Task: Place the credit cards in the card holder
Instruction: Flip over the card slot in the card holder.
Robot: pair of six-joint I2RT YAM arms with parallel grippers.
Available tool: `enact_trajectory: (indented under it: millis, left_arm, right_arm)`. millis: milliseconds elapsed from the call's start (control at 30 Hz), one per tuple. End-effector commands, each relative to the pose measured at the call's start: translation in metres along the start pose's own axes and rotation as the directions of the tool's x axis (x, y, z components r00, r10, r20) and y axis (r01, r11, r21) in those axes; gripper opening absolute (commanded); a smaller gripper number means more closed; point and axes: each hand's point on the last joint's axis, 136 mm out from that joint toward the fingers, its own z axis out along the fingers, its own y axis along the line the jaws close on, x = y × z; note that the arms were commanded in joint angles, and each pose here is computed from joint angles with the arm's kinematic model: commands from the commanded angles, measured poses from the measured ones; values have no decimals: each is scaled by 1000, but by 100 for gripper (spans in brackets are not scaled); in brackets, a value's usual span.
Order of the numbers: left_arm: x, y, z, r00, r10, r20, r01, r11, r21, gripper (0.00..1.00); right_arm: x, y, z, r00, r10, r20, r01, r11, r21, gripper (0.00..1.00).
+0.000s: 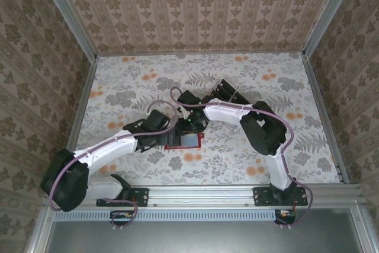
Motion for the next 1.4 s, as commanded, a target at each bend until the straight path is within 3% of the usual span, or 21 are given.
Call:
enact_trajectory:
  millis: [0,300,567,1100,1367]
  left_arm:
    - [1,-7,-4,998,40,45,-41,999,22,100]
    - [5,-30,-6,989,51,139,-66,992,104,100]
    - [3,-40,3,984,79,162,-93,993,79,100]
    - [8,-37,32,987,103,120,-101,995,-28,100]
    - [20,-27,38,992,83,99,-78,996,-53,100]
  right_arm:
    - [0,1,14,1000,21,-17,-22,1000,-14,49]
    - [5,-2,17,999,27,-24,-28,1000,-15,49]
    - [6,-2,17,999,26,-27,-27,999,-18,49]
    - [8,-3,13,999,23,-27,-24,1000,-19,49]
    - [-8,0,-23,997,40,64,-38,999,-31,50]
